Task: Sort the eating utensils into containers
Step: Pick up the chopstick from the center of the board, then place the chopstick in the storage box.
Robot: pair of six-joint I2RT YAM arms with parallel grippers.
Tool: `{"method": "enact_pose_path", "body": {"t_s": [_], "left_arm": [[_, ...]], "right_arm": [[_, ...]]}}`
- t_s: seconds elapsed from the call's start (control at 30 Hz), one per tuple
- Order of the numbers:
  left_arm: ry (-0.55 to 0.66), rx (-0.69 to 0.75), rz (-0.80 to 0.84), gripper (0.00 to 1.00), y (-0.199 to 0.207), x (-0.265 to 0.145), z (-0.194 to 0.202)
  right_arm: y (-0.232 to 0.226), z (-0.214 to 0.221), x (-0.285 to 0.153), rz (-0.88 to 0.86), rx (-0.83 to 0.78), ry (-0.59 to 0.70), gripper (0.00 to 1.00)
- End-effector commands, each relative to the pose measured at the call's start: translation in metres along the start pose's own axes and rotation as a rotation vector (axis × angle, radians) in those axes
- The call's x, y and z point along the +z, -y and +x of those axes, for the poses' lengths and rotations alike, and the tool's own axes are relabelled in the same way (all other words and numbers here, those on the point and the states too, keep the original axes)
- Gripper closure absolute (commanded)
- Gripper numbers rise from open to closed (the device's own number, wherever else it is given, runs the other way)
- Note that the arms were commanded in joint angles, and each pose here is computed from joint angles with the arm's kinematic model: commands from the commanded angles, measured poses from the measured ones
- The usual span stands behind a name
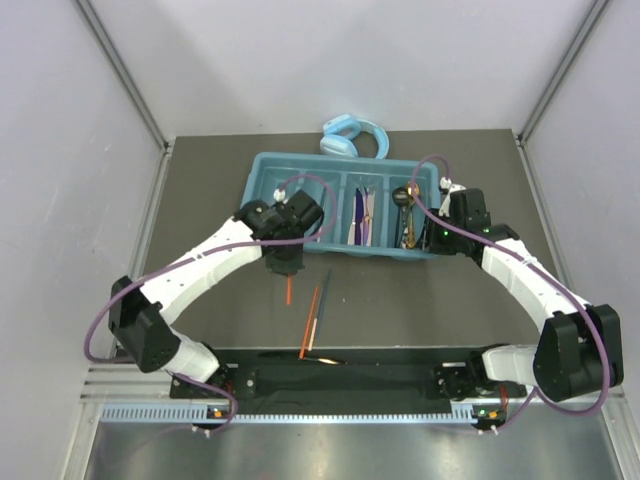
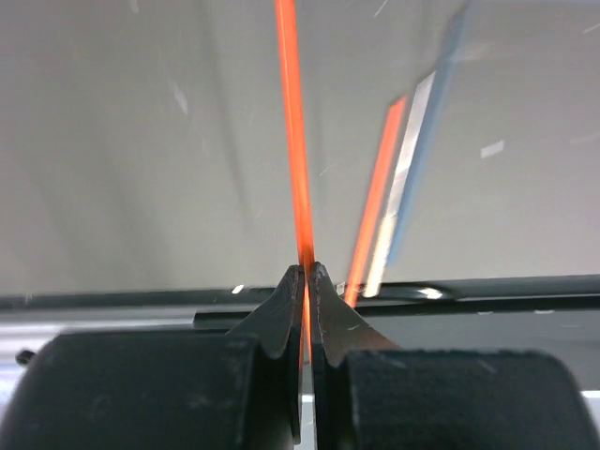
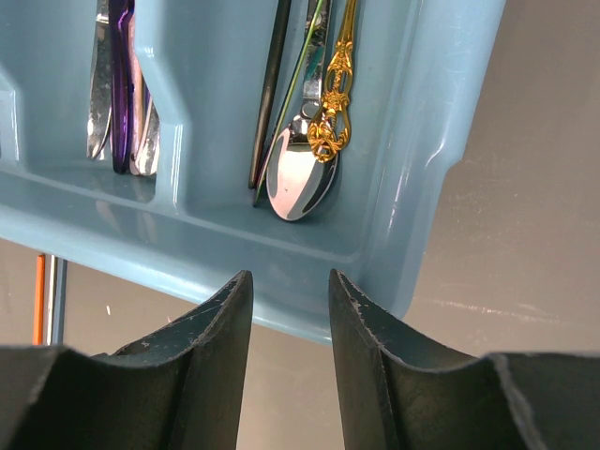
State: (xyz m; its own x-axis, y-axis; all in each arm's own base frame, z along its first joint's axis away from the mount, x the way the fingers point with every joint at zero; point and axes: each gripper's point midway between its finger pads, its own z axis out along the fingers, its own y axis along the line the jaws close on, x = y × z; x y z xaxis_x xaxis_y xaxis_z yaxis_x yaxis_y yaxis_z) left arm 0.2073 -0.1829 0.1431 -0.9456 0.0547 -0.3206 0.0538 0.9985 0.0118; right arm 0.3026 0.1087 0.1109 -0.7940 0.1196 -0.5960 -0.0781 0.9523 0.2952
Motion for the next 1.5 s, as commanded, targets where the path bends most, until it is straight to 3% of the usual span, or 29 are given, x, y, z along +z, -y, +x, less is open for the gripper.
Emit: {"method": "enact_pose_path", "body": {"t_s": [0.0, 0.17, 0.5, 0.63, 0.83, 1.0, 1.07, 1.17, 1.27, 1.3, 1.47], "left_arm": [[0.104, 0.014, 0.001, 1.00, -0.006, -0.047, -0.029], [0.231, 0.044, 0.028, 1.00, 0.009, -0.049, -0.080], [0.222, 0.108, 0.032, 1.00, 0.029, 0.055, -0.172], [0.248, 0.103, 0.060, 1.00, 0.038, 0.071, -0.211], [0.244, 0.097, 0.094, 1.00, 0.049, 0.092, -0.243], [0.205, 0.103, 0.096, 1.00, 0.051, 0.112, -0.246], [0.205, 0.101, 0.087, 0.98, 0.049, 0.113, -0.245], [0.212, 0.088, 0.070, 0.78, 0.044, 0.107, -0.243], [0.227, 0.062, 0.107, 0.70, 0.043, 0.084, -0.237], [0.237, 0.057, 0.123, 0.65, 0.039, 0.066, -0.230], [0.274, 0.062, 0.249, 0.61, 0.032, -0.009, -0.186]], "right_arm": [[0.005, 0.002, 0.001, 0.008, 0.001, -0.011, 0.61], [0.004, 0.003, 0.001, 0.006, 0.003, -0.010, 0.61], [0.005, 0.005, 0.000, 0.004, 0.004, -0.009, 0.61], [0.005, 0.006, 0.000, 0.002, 0.004, -0.013, 0.61], [0.005, 0.008, 0.002, -0.001, 0.004, -0.020, 0.61], [0.006, 0.010, 0.004, 0.002, 0.009, -0.026, 0.61], [0.006, 0.011, 0.004, 0.003, 0.008, -0.029, 0.61], [0.006, 0.011, 0.006, 0.001, 0.008, -0.029, 0.61], [0.007, 0.011, 0.006, 0.004, 0.011, -0.031, 0.61], [0.007, 0.011, 0.006, 0.006, 0.012, -0.031, 0.61], [0.008, 0.010, 0.004, 0.013, 0.011, -0.021, 0.61]]}}
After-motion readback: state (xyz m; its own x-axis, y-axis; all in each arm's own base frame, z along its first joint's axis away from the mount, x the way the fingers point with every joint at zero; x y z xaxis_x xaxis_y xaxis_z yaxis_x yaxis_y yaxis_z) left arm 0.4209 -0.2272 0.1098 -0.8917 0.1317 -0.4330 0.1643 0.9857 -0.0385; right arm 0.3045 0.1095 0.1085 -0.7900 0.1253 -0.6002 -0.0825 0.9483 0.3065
